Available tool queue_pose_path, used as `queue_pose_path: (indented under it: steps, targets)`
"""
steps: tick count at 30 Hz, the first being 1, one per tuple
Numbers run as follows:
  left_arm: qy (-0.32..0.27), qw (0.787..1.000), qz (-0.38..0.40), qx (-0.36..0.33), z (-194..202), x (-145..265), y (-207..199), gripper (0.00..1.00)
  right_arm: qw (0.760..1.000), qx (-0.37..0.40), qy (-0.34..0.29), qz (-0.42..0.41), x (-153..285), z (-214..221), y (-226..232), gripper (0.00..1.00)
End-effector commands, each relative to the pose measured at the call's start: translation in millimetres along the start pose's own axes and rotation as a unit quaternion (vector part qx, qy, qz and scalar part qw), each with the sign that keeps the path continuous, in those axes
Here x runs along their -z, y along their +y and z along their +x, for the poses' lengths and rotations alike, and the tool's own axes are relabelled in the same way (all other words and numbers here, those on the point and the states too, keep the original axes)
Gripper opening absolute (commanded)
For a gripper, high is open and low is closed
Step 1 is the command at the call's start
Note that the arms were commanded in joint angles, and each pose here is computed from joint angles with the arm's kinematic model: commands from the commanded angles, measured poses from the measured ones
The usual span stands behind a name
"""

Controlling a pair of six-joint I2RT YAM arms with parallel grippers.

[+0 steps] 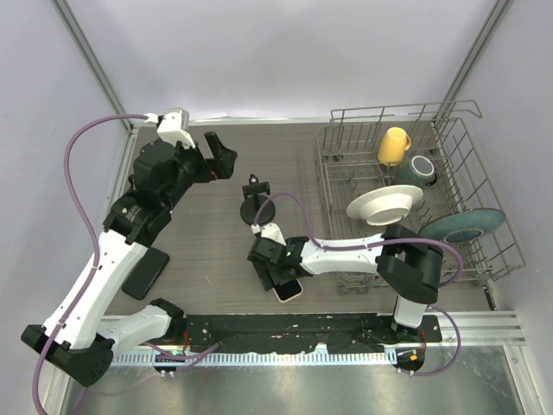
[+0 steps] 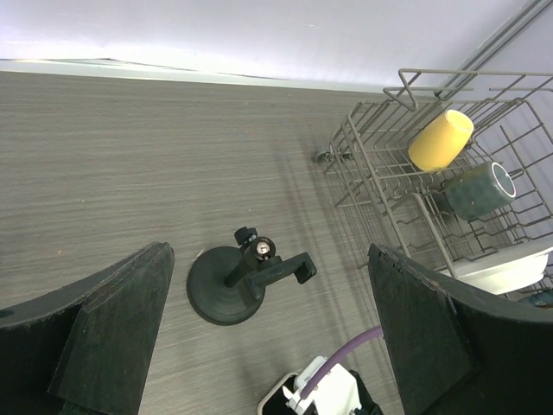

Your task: Place the phone on the phone stand

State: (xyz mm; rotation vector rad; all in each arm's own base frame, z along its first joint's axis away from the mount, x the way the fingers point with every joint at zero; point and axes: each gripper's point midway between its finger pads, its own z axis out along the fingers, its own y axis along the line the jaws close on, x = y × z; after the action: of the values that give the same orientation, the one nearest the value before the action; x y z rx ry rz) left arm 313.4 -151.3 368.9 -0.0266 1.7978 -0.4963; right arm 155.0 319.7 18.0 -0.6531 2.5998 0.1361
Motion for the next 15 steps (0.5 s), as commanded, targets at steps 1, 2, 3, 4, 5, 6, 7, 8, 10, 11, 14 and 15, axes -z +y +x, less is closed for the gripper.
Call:
queue_pose_path:
  steps: [1, 2, 3, 4, 5, 6, 7, 8, 10, 11, 14, 15]
  targets:
    - [-0.023, 1.000, 0.018, -0.001, -16, 3, -9, 1.00, 0.999, -0.010, 0.020, 0.043, -9, 9, -11, 0.76]
    - [-0.024, 1.000, 0.018, -0.001, -17, 3, -9, 1.00, 0.999, -0.009, 0.020, 0.043, -9, 10, -12, 0.69]
    - [-0.024, 1.000, 0.020, 0.000, -16, 4, -10, 1.00, 0.999, -0.012, 0.017, 0.043, -8, 9, -12, 0.53]
    - [-0.025, 0.999, 0.020, -0.001, -17, 4, -10, 1.00, 0.999, -0.013, 0.010, 0.043, -7, 7, -13, 0.47]
    - [-0.025, 0.999, 0.020, -0.001, -17, 5, -10, 1.00, 0.999, -0.015, 0.003, 0.044, -7, 6, -14, 0.40]
    - [-0.025, 0.999, 0.020, -0.001, -16, 4, -10, 1.00, 0.999, -0.014, -0.008, 0.043, -2, 0, -15, 0.27]
    - [-0.023, 1.000, 0.021, -0.001, -16, 4, -11, 1.00, 0.999, -0.013, -0.017, 0.041, 1, -4, -16, 0.19]
    - [-0.021, 1.000, 0.022, -0.001, -15, 3, -11, 1.00, 0.998, -0.014, -0.034, 0.047, 4, -9, -19, 0.11]
    - [-0.015, 0.999, 0.033, -0.002, -13, 2, -16, 1.00, 0.996, -0.021, -0.074, 0.040, 15, -27, -19, 0.00]
    - [-0.011, 0.999, 0.038, -0.002, -12, 0, -18, 1.00, 0.995, -0.020, -0.087, 0.042, 17, -31, -22, 0.00]
    - [0.009, 0.998, 0.057, -0.005, -4, -5, -26, 1.00, 0.987, -0.042, -0.152, 0.032, 37, -55, -25, 0.00]
    - [0.013, 0.998, 0.062, -0.004, -2, -6, -28, 1.00, 0.984, -0.051, -0.171, 0.024, 45, -63, -26, 0.00]
